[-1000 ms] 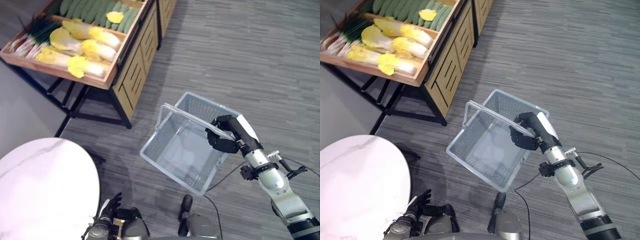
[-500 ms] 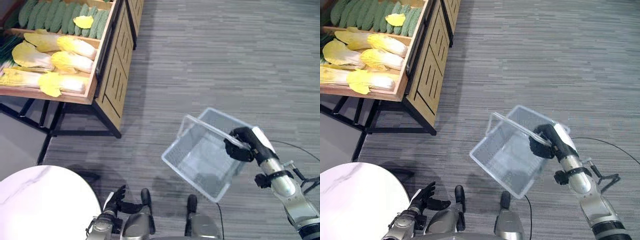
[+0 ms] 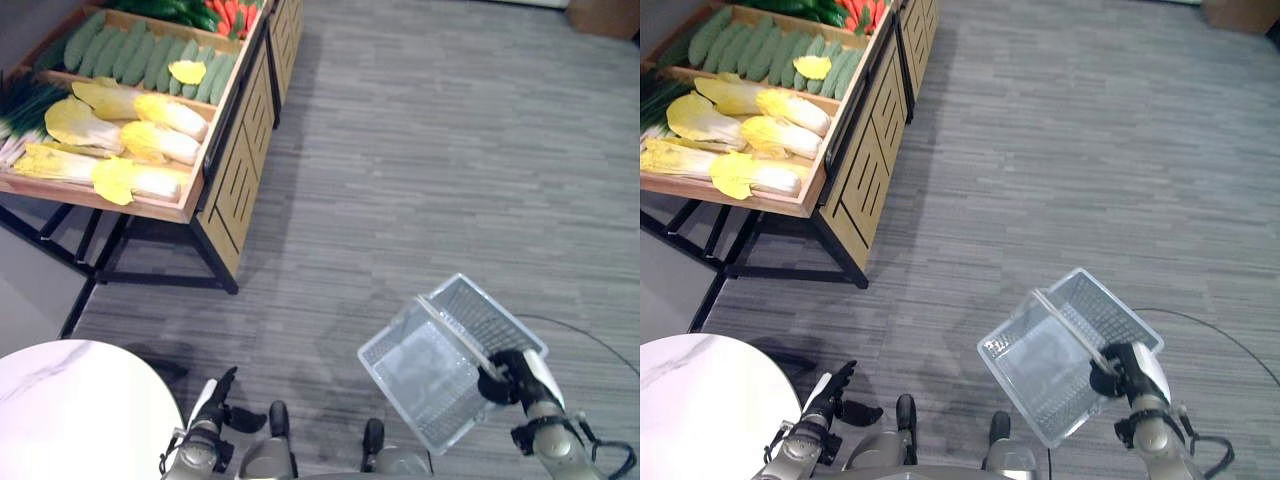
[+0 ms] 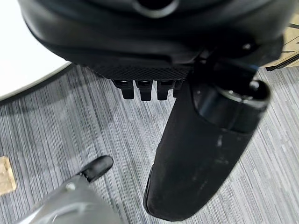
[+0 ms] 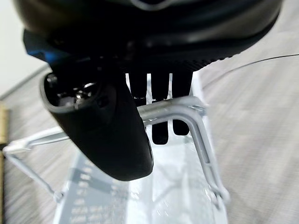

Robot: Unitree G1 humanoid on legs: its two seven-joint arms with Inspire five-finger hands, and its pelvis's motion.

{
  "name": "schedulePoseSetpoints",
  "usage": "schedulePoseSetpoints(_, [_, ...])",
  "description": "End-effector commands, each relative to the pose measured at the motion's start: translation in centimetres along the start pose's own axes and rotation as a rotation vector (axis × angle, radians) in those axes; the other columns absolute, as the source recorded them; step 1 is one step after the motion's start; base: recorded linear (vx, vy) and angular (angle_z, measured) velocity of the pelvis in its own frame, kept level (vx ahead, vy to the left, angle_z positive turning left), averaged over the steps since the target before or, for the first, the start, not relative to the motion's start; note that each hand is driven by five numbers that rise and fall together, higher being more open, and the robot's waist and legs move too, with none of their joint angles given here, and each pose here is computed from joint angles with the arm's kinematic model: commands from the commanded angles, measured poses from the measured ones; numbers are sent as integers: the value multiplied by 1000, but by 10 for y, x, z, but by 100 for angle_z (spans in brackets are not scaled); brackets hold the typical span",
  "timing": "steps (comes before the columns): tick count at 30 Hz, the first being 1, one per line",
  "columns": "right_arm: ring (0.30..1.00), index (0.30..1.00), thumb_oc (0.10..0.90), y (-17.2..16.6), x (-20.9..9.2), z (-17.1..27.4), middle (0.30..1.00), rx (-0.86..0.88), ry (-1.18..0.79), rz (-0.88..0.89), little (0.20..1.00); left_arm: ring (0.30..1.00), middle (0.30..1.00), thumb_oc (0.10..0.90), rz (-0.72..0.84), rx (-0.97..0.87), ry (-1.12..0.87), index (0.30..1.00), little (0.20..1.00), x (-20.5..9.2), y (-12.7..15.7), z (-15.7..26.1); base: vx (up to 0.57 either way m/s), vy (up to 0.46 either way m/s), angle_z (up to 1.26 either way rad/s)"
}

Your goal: Get the vegetables into the basket

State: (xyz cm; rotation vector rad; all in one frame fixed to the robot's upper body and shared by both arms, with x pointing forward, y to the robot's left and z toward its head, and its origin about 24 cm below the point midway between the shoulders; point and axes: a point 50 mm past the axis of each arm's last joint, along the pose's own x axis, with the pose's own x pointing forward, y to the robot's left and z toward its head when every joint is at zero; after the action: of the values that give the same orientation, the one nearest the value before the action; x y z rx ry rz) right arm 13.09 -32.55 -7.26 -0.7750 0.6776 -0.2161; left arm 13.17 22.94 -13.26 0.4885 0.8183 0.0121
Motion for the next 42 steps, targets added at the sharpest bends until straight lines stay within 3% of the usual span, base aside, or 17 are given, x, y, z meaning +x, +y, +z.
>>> schedulePoseSetpoints(1, [300, 300, 400, -43, 14, 43, 300, 42, -204, -206, 300, 1000, 1000, 900, 79, -31, -25, 1000, 1000, 5, 12, 8, 0, 0, 0])
schedulePoseSetpoints(8, [300, 300, 400, -22, 15, 26, 300, 95, -88, -191, 300, 1000, 1000, 900, 76, -104, 30, 1000, 1000, 3, 8, -3, 30, 31, -2])
schedulePoseSetpoints(14, [300, 300, 400, -14, 18, 7, 300, 148, 49, -198, 300, 1000, 1000, 900, 83, -101, -42, 1000, 1000, 8, 17, 15, 36, 168, -11])
schedulePoseSetpoints(22, [300, 300, 400, -4, 22, 9, 300, 208, 89, -179, 300, 1000, 1000, 900, 122, -104, -102, 1000, 1000, 17, 32, 37, 102, 97, -11])
schedulePoseSetpoints(31, [300, 300, 400, 3, 14, -6, 300, 194, 136, -158, 300, 1000, 1000, 900, 123, -146, -38, 1000, 1000, 17, 24, 26, 210, -135, 20])
schedulePoseSetpoints(42, [300, 300, 400, -23, 12, -13, 300, 207, 129, -245, 300, 1000, 1000, 900, 119, -189, -41, 1000, 1000, 18, 13, 33, 207, -204, 35])
